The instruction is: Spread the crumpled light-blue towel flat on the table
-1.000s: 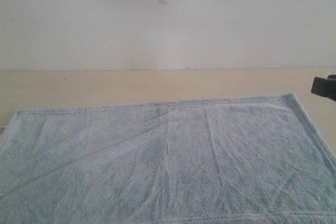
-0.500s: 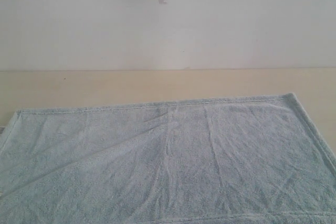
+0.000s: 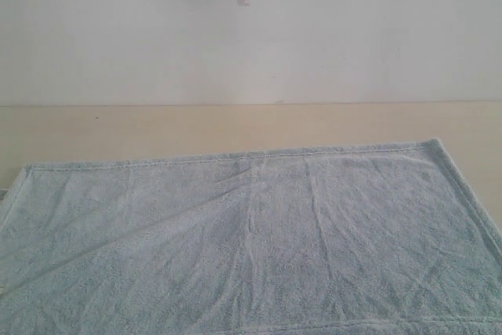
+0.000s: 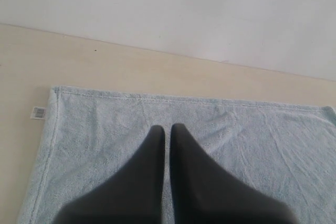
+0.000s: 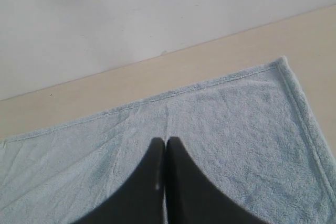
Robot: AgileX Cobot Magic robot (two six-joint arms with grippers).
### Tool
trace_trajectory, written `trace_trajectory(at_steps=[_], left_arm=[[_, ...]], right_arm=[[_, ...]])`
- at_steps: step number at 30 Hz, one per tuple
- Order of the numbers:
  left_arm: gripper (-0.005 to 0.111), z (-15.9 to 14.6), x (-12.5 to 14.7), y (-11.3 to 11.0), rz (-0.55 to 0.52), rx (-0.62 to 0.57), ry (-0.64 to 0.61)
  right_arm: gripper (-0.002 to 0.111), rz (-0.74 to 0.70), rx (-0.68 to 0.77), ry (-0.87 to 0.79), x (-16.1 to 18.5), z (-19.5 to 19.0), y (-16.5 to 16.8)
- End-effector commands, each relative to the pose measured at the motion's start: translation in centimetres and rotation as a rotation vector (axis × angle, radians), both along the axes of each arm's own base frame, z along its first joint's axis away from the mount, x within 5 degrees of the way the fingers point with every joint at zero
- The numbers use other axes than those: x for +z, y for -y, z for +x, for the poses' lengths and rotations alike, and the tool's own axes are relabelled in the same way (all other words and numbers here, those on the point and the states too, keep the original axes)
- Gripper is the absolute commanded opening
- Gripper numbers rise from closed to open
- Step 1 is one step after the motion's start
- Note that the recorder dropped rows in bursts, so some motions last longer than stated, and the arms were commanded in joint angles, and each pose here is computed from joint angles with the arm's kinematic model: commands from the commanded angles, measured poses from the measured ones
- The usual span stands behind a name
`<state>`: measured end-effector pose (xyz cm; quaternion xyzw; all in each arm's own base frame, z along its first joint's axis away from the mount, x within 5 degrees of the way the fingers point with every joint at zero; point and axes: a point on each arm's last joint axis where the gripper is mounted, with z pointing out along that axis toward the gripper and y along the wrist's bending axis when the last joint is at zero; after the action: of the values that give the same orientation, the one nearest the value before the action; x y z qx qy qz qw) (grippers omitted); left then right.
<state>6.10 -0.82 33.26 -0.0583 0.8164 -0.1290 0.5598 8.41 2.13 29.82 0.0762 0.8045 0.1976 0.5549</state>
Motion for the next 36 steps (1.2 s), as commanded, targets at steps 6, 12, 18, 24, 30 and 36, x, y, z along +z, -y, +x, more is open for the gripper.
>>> trace_trajectory(at_steps=[6, 12, 18, 24, 30, 36], left_arm=[[0.004, -0.2, 0.1, 0.0, -0.007, -0.005, 0.004], [0.004, -0.2, 0.1, 0.0, -0.007, -0.005, 0.004], [0.004, -0.2, 0.1, 0.0, -0.007, -0.005, 0.004], [0.004, -0.2, 0.1, 0.0, -0.007, -0.005, 0.004], [0.004, -0.2, 0.1, 0.0, -0.005, -0.004, 0.005], [0.004, -0.2, 0.1, 0.0, -0.005, -0.004, 0.005]], right_arm=[[0.000, -0.366, 0.124, 0.433, -4.1, -2.6, 0.3], [0.000, -0.452, 0.064, 0.346, -8.4, -2.7, 0.9], [0.000, -0.350, 0.035, 0.250, -10.6, -3.0, 1.0], [0.000, -0.350, 0.037, 0.248, -10.6, -3.0, 1.0], [0.000, -0.350, 0.037, 0.251, -10.6, -3.0, 1.0], [0.000, -0.350, 0.037, 0.251, -10.6, -3.0, 1.0]])
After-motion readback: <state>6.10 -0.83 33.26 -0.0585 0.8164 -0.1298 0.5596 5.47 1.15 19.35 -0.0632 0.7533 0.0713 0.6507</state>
